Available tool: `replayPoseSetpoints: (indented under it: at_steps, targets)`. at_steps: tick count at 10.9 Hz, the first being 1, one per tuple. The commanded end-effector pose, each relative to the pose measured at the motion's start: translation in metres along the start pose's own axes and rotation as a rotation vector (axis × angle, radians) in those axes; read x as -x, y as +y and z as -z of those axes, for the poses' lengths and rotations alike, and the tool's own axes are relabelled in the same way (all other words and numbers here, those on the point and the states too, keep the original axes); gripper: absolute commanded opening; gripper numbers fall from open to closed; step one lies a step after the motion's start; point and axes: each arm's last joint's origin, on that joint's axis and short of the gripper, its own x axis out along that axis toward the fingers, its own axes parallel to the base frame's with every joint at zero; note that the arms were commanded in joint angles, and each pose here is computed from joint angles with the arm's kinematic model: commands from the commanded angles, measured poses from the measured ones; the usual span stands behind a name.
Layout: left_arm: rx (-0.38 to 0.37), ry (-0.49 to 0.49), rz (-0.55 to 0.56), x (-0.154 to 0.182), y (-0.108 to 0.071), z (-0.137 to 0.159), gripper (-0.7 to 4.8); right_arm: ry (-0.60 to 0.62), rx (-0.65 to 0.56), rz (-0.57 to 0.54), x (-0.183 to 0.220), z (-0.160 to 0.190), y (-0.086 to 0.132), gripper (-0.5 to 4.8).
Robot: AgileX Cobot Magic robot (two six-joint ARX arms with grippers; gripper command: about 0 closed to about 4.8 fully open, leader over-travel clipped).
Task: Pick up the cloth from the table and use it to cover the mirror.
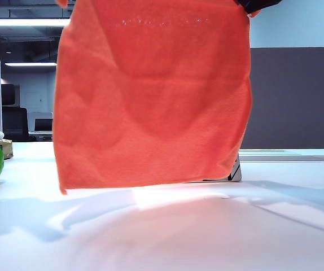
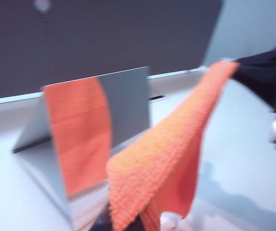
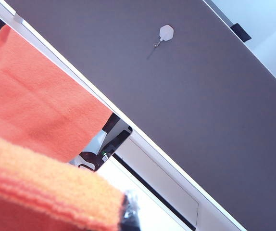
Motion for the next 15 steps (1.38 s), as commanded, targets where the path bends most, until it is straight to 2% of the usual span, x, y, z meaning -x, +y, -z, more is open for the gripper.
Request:
replayPoseSetpoints:
  at_steps: [1, 5, 6, 8, 11, 14, 15]
  targets:
    - [-0.012, -0.037, -0.144, -0.019, 0.017, -0.014, -0.06, 0.015, -0.117, 0.109, -0.004, 0.004, -0.018, -0.05]
    - [-0.106, -0.041, -0.16, -0.044, 0.024, -0.037, -0.06, -0.036, -0.279, 0.029, -0.009, 0.011, -0.027, -0.05]
    - [-0.098, 0.002, -0.215, -0.064, 0.032, -0.035, -0.06, -0.048, -0.291, -0.005, -0.01, 0.011, -0.027, -0.05]
    - [-0.093, 0.041, -0.254, -0.079, 0.038, -0.03, -0.06, -0.031, -0.337, -0.024, -0.011, 0.015, -0.028, -0.05]
    - [-0.127, 0.065, -0.297, -0.098, 0.047, -0.031, -0.06, -0.02, -0.36, -0.051, -0.025, 0.025, -0.031, -0.05]
    - [-0.131, 0.034, -0.319, -0.107, 0.058, -0.034, -0.06, -0.018, -0.359, -0.058, -0.044, 0.029, -0.022, -0.05]
    - [-0.121, 0.063, -0.317, -0.113, 0.072, -0.026, -0.06, -0.005, -0.358, -0.051, -0.066, 0.025, -0.021, -0.05]
